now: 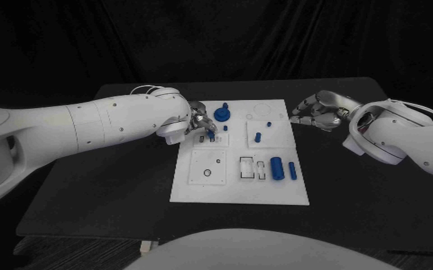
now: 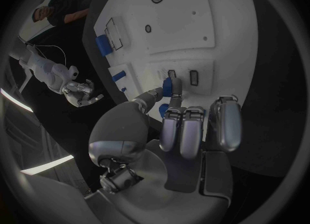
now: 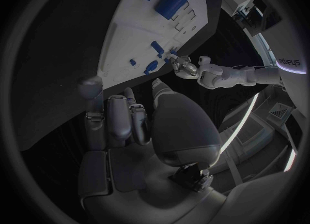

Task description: Assemble the parts on the task board

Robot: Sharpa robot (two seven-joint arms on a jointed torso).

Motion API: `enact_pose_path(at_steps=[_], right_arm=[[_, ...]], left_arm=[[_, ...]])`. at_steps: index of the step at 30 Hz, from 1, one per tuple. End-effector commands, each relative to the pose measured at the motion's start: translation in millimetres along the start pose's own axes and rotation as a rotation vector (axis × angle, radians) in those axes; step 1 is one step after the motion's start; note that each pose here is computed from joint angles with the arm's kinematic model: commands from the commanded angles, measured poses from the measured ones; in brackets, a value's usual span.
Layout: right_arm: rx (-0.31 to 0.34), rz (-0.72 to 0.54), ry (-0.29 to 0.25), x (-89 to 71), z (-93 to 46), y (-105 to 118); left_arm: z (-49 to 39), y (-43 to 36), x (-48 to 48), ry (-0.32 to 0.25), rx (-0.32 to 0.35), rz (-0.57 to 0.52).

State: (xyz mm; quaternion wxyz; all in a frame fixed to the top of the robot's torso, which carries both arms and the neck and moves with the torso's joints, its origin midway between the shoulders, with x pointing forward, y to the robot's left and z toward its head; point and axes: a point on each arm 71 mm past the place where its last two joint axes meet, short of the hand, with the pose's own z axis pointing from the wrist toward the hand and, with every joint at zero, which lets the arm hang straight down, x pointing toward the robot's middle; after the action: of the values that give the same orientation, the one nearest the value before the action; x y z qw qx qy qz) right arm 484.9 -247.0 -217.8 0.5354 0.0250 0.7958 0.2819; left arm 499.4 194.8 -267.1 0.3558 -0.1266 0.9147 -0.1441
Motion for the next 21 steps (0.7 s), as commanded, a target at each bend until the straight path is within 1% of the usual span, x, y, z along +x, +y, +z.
enact_pose_path(at_steps=[1, 21], right_arm=[[0.012, 0.001, 0.006, 1.6, -0.5, -1.3], [0.013, 0.002, 0.009, 2.8, -1.1, -2.3]], left_arm=[[0.4, -1.6, 1.7, 0.006, 0.017, 0.001], [2.9, 3.3, 6.9, 0.011, 0.012, -0.006]])
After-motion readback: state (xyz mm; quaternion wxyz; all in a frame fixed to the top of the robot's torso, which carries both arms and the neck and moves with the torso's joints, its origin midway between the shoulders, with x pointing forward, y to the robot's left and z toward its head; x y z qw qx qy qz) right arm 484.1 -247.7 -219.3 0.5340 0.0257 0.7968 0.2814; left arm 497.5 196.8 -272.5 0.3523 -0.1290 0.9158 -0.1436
